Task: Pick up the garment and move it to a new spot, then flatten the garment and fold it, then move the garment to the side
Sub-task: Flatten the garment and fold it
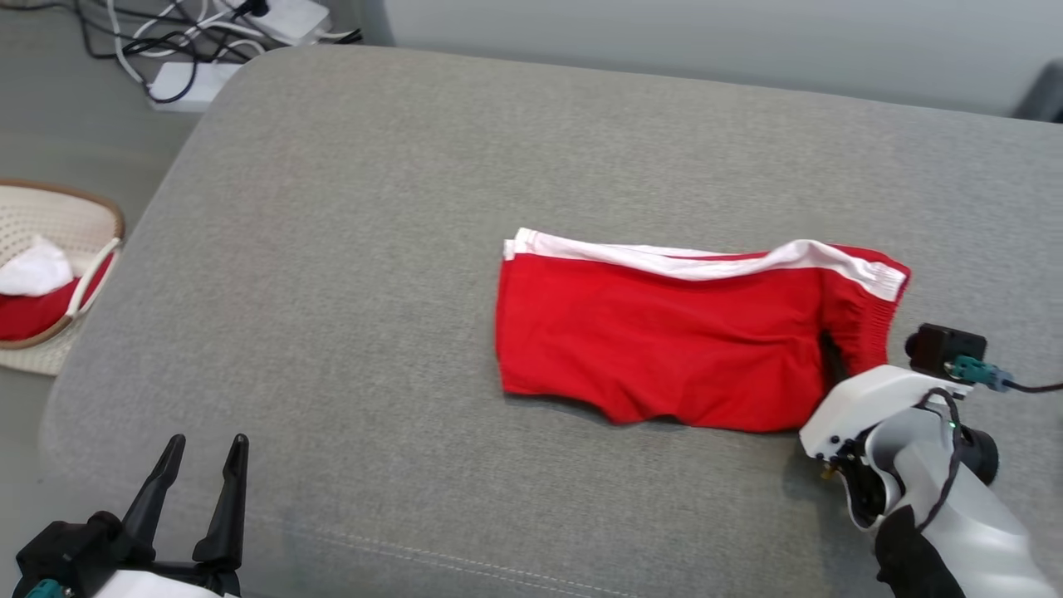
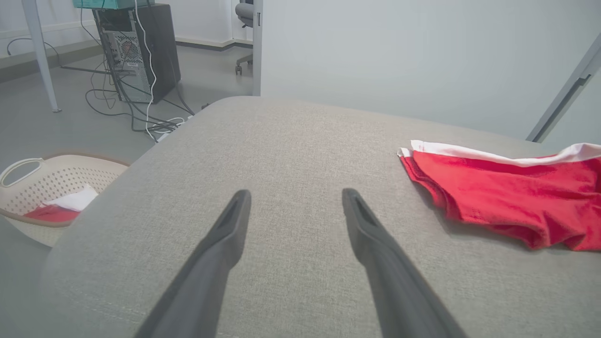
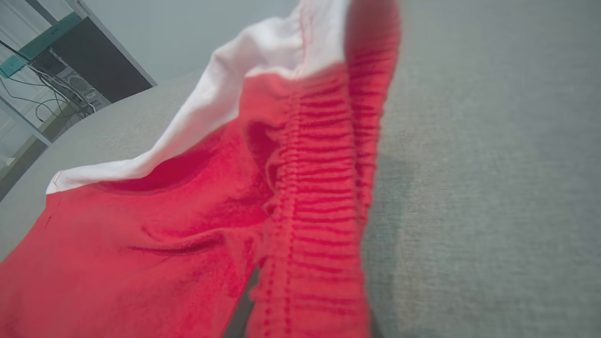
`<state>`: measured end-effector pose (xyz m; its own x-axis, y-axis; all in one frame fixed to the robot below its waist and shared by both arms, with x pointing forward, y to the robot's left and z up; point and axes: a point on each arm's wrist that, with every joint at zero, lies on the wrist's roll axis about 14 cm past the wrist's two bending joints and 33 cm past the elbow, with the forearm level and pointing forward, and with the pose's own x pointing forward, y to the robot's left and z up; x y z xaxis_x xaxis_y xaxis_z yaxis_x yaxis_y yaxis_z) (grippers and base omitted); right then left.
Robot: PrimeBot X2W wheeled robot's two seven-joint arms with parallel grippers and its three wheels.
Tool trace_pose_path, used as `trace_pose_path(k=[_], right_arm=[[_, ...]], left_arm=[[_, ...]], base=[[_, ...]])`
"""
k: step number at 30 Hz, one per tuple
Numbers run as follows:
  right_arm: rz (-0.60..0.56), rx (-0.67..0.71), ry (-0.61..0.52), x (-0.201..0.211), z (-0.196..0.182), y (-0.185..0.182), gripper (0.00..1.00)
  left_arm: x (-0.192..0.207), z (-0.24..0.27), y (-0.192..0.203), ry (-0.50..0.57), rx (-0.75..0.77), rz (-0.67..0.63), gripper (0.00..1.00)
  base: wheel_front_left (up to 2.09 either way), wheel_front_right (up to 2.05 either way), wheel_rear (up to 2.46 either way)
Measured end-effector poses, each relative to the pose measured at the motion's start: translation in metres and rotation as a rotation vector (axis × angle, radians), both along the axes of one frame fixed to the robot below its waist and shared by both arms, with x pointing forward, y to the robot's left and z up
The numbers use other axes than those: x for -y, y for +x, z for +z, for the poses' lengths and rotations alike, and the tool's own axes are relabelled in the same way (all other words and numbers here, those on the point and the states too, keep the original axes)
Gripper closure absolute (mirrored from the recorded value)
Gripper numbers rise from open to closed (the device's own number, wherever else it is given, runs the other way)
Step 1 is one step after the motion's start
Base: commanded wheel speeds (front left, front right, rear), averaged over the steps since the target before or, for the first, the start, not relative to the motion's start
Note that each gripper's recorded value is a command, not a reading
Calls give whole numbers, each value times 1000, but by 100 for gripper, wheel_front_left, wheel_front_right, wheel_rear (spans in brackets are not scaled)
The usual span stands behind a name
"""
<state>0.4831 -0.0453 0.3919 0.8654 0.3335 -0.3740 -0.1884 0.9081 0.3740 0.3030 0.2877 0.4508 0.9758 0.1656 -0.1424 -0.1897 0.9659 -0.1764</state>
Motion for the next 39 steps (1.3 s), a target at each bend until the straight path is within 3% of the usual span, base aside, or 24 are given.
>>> trace_pose_path(k=[7, 11, 15, 19, 24, 32, 33, 34, 35, 36, 39], right_arm=[[-140, 7, -88, 65, -7, -12, 100], [-156, 32, -124, 78, -2, -13, 100], [-57, 54, -85, 46, 17, -4, 100], [111, 82, 2, -13, 47, -2, 100], [290, 97, 28, -68, 67, -13, 100], [391, 63, 1, -102, 60, -17, 100], [397, 59, -7, -105, 58, -16, 89], [397, 57, -10, -107, 56, -14, 67], [395, 59, -14, -108, 54, -12, 20], [389, 57, -15, -108, 52, -9, 0], [393, 53, -22, -112, 47, -5, 0]], left_arm=[[23, 2, 17, -26, 24, -65, 0], [36, -4, 16, -39, 7, -98, 0], [42, -7, 14, -45, -2, -115, 0], [47, -12, 8, -55, -15, -121, 0], [42, -16, -3, -63, -32, -94, 0], [27, -24, -27, -78, -63, -22, 0], [25, -25, -30, -79, -67, -13, 0], [24, -26, -32, -78, -72, -5, 0], [22, -27, -35, -79, -76, 4, 0], [20, -29, -38, -82, -82, 14, 0], [14, -33, -45, -96, -99, 47, 0]], base=[[0, 0, 0], [0, 0, 0], [0, 0, 0], [0, 0, 0], [0, 0, 0], [0, 0, 0], [0, 0, 0], [0, 0, 0], [0, 0, 0], [0, 0, 0], [0, 0, 0]])
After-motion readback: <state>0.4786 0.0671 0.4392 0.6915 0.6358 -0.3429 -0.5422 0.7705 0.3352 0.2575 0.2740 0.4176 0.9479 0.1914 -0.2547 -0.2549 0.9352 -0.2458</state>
